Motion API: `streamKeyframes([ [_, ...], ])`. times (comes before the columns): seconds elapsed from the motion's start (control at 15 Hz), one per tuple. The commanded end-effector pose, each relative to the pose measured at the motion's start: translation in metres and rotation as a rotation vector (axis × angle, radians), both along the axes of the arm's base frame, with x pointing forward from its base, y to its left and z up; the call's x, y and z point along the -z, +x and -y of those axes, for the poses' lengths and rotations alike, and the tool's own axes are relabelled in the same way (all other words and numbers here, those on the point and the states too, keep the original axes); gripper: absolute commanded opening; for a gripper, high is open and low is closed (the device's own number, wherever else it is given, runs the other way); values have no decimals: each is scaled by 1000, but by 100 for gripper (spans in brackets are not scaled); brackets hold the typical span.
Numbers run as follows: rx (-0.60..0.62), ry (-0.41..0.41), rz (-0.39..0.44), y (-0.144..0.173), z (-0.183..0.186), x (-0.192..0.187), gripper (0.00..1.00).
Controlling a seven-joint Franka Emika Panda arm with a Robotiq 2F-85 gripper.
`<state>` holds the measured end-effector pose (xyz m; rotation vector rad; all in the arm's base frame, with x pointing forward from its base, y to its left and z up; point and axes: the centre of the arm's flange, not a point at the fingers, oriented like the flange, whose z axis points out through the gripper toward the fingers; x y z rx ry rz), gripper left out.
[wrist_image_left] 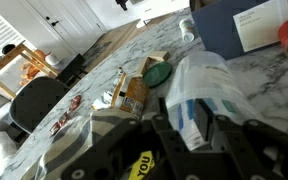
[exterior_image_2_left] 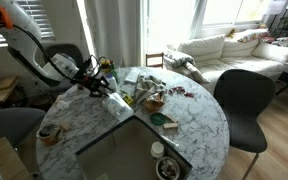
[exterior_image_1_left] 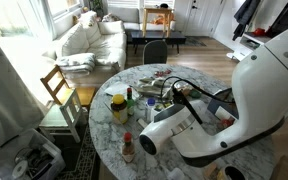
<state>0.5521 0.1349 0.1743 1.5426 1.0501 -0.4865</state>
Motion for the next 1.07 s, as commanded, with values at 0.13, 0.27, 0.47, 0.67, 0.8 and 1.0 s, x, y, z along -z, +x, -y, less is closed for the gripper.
streamKeyframes([
  [0.13, -17, -11, -27, -21, 14, -21, 82],
  [0.27, 1, -9, 2, -17, 11, -33, 97],
  [0.47, 62, 15, 63, -7, 7, -54, 100],
  [0.67, 67, 34, 78, 0, 5, -55, 100],
  [0.8, 71, 42, 87, 3, 3, -60, 100],
  [1.0, 71, 41, 83, 3, 3, -57, 100],
])
